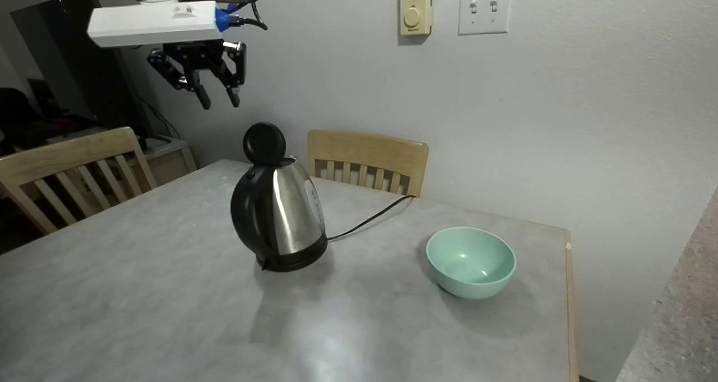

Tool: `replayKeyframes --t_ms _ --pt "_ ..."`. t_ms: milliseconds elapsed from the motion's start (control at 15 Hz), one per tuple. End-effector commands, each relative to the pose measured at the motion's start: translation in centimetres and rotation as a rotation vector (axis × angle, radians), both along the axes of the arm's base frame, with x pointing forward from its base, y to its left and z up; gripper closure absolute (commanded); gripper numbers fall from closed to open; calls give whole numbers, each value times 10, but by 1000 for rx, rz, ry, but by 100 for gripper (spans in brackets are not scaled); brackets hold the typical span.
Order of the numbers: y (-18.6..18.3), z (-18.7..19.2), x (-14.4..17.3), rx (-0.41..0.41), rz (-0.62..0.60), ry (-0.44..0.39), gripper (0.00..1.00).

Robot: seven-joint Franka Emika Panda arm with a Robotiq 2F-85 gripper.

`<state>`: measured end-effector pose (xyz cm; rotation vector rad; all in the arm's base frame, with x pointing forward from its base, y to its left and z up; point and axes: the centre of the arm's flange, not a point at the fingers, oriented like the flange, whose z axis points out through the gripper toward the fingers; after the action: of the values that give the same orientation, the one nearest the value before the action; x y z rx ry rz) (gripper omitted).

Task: Close the electric kettle

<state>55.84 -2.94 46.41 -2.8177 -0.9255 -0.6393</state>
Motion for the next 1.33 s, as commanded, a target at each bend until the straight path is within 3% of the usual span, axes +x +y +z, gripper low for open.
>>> replayKeyframes --t_ms 0,133,267,800,1267 --pt "-5 -6 17 8 -13 -53 82" --pt "-7 -3 19 -16 -38 -83 96" --pt "-11 2 21 -34 -70 -116 100" --pt "-35 -15 32 -51 -238 -68 100" --pt "-27 -44 50 -43 -248 -4 100"
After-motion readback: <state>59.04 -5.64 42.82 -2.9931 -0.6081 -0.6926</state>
